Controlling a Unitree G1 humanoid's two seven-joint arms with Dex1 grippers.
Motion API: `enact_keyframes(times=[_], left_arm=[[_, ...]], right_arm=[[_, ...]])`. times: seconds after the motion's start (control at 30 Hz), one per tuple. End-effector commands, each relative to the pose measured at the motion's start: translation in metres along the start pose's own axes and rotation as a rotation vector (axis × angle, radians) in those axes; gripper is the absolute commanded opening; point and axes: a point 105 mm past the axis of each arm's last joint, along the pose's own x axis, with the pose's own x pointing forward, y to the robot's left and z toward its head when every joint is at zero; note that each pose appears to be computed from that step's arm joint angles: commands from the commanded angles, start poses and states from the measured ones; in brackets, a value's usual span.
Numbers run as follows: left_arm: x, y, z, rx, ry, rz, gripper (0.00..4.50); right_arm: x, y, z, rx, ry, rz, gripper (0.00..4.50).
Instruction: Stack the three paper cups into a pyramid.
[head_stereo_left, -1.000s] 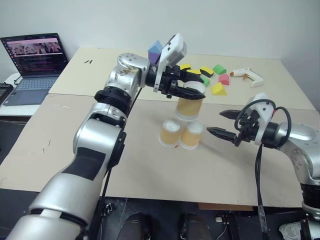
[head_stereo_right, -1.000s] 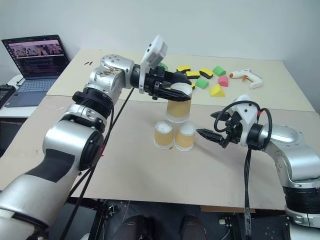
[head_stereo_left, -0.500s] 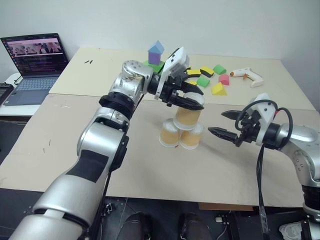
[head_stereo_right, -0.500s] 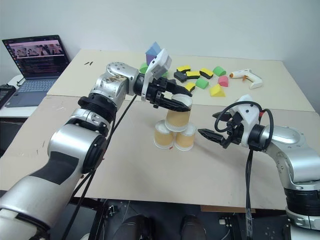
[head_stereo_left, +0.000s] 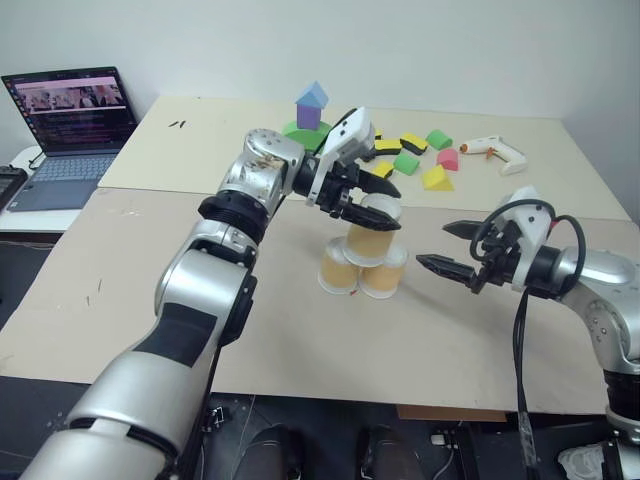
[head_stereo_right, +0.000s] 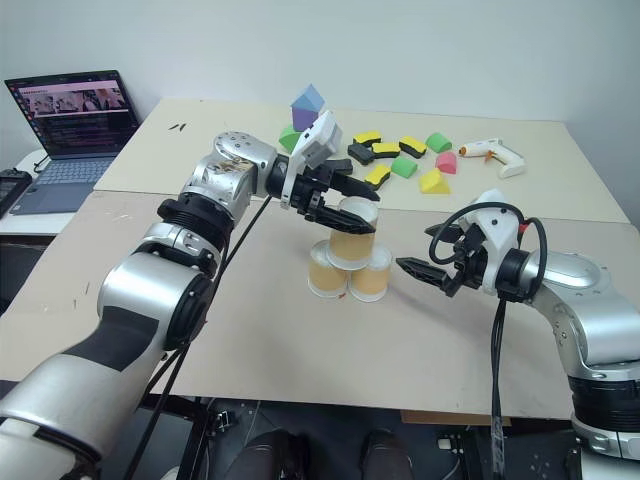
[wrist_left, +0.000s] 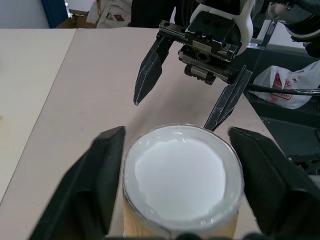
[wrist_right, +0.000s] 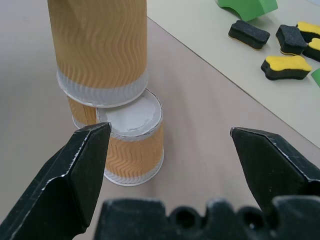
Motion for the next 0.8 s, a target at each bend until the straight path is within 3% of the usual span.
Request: enact_keyframes(times=[0.03, 0.23, 0.57, 0.63, 0.7, 0.8], left_arm=[[-0.002, 0.002, 0.018, 0.066, -0.034, 0.017, 4.49], [-0.008, 0.005, 0.038, 0.078, -0.097, 0.043, 4.49], [-0.048, -0.007, 0.103, 0.066, -0.309, 0.041, 4.49], [-0.064, -0.003, 0.114, 0.032, -0.391, 0.129, 4.49], [-0.089, 0.018, 0.114, 0.005, -0.47, 0.381, 4.49], [-0.137, 0.046, 0.088, -0.064, -0.555, 0.828, 4.49]], right_arm=[[-0.006, -0.004, 0.013, -0.037, -0.034, -0.015, 4.5], [-0.004, -0.003, 0.011, -0.033, -0.031, -0.006, 4.5], [0.0, -0.006, 0.01, -0.026, -0.032, 0.008, 4.5], [0.002, -0.005, 0.011, -0.028, -0.035, 0.013, 4.5], [0.002, -0.005, 0.012, -0.027, -0.039, 0.01, 4.5], [0.0, -0.008, 0.008, -0.019, -0.027, -0.023, 4.5]])
